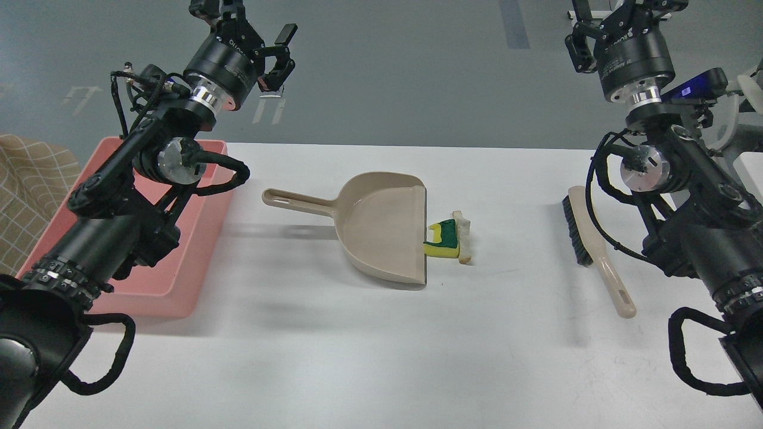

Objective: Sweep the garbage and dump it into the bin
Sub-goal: 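Move the left gripper down from the bin toward the dustpan handle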

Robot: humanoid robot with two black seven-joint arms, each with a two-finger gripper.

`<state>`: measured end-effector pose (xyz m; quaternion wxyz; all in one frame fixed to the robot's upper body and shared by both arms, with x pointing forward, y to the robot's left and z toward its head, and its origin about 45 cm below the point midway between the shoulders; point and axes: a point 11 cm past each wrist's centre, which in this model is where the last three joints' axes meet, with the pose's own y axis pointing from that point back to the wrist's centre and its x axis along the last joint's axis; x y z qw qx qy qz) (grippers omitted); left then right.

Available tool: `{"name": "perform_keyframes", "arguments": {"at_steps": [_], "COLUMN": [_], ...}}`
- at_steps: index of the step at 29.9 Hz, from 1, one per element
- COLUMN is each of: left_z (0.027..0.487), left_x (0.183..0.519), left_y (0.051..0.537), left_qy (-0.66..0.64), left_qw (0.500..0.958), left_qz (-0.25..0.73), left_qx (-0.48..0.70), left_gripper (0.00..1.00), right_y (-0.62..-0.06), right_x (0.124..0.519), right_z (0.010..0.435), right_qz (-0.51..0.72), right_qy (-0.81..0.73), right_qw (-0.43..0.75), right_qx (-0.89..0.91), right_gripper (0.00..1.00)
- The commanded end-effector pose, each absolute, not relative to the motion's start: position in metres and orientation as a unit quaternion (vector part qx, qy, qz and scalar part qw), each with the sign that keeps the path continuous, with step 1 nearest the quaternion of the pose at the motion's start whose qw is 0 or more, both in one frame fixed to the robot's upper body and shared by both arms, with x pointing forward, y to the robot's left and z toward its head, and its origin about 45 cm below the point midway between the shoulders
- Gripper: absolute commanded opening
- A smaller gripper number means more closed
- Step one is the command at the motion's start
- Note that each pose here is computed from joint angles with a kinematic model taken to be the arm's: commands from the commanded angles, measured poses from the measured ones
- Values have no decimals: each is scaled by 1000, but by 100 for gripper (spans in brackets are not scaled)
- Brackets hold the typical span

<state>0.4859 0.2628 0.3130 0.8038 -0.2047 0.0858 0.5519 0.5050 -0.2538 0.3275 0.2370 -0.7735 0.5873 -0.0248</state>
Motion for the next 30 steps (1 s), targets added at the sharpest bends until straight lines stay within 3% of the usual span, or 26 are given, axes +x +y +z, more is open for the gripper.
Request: {"name": "perform_keyframes", "arguments": {"at_steps": [1, 14, 21, 30], "left_z": [307, 305, 297, 292], "left_x": [487, 486, 488, 486], "left_y": [263, 259, 263, 256], "left_qy": [91, 91, 96, 97], "left_qw": [804, 803, 802, 808], "left_qz": [555, 553, 559, 553], "left_qx": [-196, -202, -187, -176], "left_gripper": [98, 98, 98, 98], "right_y": [-258, -247, -231, -256], "right_x": [505, 509, 511, 509], "right_z": [319, 308, 302, 310], "right_qz": [-17, -6, -25, -63], "right_qy": [600, 618, 593, 578], "right_qw": [232, 218, 134, 117], "right_qx": [-766, -756, -794, -805], "right_gripper": [100, 100, 100, 100]}}
